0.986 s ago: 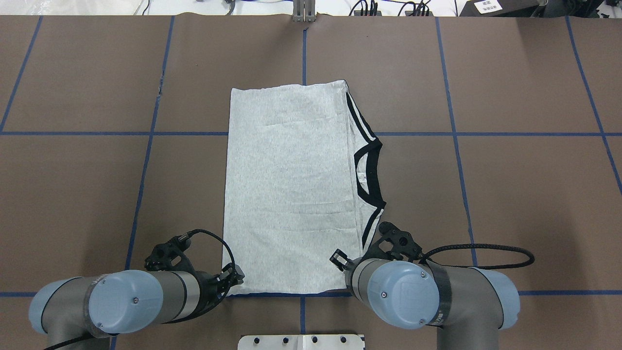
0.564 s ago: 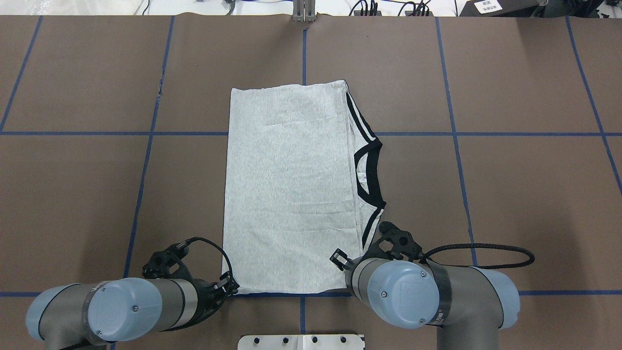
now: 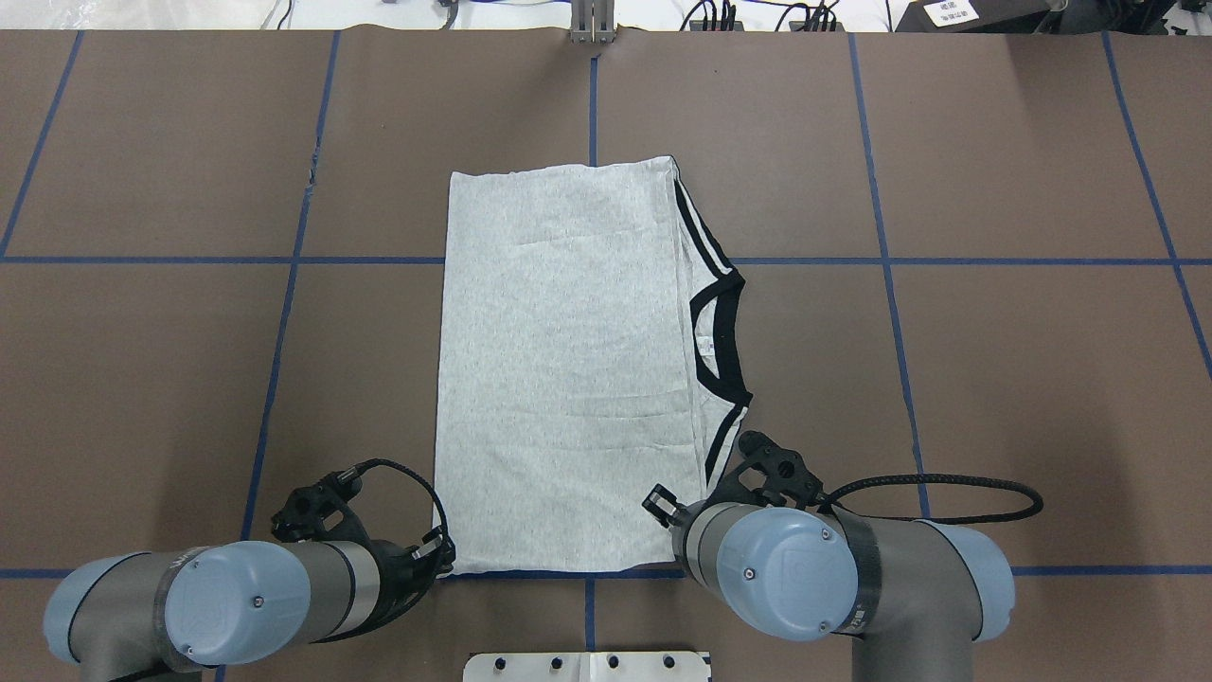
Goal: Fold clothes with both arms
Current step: 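Grasp both near corners with the left and right grippers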
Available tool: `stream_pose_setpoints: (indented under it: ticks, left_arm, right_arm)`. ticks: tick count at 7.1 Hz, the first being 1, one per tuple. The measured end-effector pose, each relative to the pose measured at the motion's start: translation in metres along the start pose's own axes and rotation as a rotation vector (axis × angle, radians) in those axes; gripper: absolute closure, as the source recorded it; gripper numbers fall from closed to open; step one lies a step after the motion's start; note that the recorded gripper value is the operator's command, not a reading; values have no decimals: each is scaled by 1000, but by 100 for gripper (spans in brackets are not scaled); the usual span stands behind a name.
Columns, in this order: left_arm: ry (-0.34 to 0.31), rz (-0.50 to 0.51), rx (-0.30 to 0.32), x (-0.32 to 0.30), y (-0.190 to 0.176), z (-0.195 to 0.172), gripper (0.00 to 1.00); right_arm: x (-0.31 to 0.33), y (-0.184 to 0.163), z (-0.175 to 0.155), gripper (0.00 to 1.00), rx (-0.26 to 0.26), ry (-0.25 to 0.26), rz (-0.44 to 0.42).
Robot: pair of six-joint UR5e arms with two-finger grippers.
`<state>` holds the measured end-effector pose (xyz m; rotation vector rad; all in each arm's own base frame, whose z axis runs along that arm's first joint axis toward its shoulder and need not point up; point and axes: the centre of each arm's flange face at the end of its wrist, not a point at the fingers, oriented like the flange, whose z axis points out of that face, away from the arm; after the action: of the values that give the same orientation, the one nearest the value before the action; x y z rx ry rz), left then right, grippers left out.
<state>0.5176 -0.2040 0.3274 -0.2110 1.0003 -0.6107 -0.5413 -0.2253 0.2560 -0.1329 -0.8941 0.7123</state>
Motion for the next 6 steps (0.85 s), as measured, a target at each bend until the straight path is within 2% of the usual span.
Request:
stream_pose_setpoints:
  ticks: [6]
  left_arm:
    - [11,4,20,0,0,1,61]
  right_arm:
    - [0,0,-1,100,-1,-3,0]
